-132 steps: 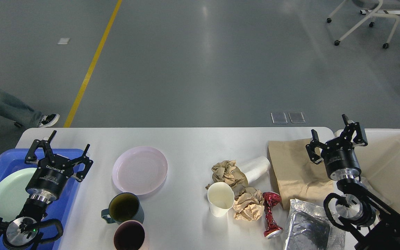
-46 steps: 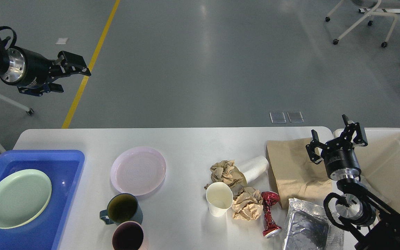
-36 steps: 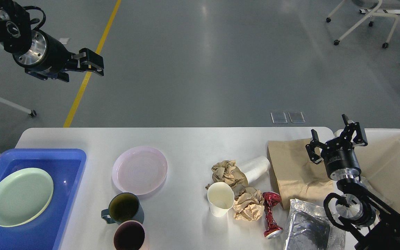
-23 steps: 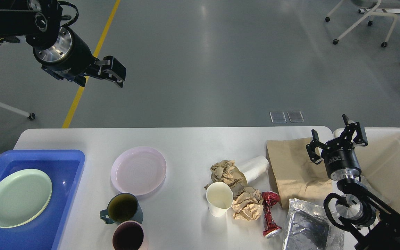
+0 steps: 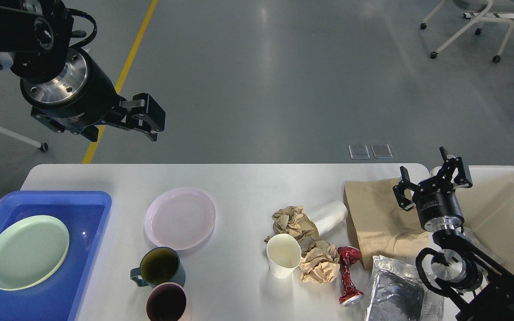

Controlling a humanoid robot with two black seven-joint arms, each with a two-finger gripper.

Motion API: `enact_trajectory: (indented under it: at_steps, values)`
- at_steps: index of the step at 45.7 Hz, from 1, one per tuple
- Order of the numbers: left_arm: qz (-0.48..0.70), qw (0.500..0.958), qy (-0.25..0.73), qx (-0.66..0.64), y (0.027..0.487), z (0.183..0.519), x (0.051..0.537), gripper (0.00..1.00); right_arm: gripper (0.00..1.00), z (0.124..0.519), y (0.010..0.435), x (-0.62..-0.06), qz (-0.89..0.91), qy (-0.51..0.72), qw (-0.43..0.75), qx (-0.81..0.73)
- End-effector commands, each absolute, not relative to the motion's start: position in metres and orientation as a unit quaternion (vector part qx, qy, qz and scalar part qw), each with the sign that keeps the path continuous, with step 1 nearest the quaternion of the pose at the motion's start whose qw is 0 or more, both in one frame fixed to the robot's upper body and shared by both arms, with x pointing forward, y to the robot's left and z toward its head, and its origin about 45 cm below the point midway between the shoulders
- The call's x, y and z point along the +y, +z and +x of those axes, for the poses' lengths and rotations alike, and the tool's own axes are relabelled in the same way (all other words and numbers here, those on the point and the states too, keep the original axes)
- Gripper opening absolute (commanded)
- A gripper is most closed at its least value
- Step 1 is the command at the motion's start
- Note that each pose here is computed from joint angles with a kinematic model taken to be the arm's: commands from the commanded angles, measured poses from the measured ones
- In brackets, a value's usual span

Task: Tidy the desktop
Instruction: 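Raise the left gripper and swing it over toward the dark green mug, then lower the left gripper onto the dark green mug and grasp it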

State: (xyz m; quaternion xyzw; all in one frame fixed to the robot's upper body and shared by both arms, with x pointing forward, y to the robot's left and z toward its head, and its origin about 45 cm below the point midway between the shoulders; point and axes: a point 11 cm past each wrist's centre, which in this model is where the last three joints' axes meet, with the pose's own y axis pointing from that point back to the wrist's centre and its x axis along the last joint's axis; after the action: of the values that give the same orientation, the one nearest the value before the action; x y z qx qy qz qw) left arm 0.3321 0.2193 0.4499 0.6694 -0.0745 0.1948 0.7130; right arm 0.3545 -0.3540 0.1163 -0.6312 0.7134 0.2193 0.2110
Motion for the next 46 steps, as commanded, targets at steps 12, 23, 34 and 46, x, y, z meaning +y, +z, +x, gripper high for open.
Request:
enact_trajectory:
  at_steps: [12,23,34,46]
  values:
    - [0.66,0.735,0.157,0.013,0.441,0.303,0.196,0.96,1.0,0.355,0.116,-0.354,-0.631,0.22,0.211,0.714]
    - [0.663,0.733,0.151,0.027,0.431,0.304,0.2,0.96,1.0,0.355,0.116,-0.354,-0.631,0.22,0.211,0.714]
    - [0.686,0.715,0.128,0.048,0.389,0.307,0.213,0.96,1.0,0.355,0.116,-0.354,-0.631,0.22,0.211,0.714]
    - [0.688,0.711,0.104,0.106,0.318,0.303,0.226,0.93,1.0,0.355,0.116,-0.354,-0.631,0.22,0.211,0.714]
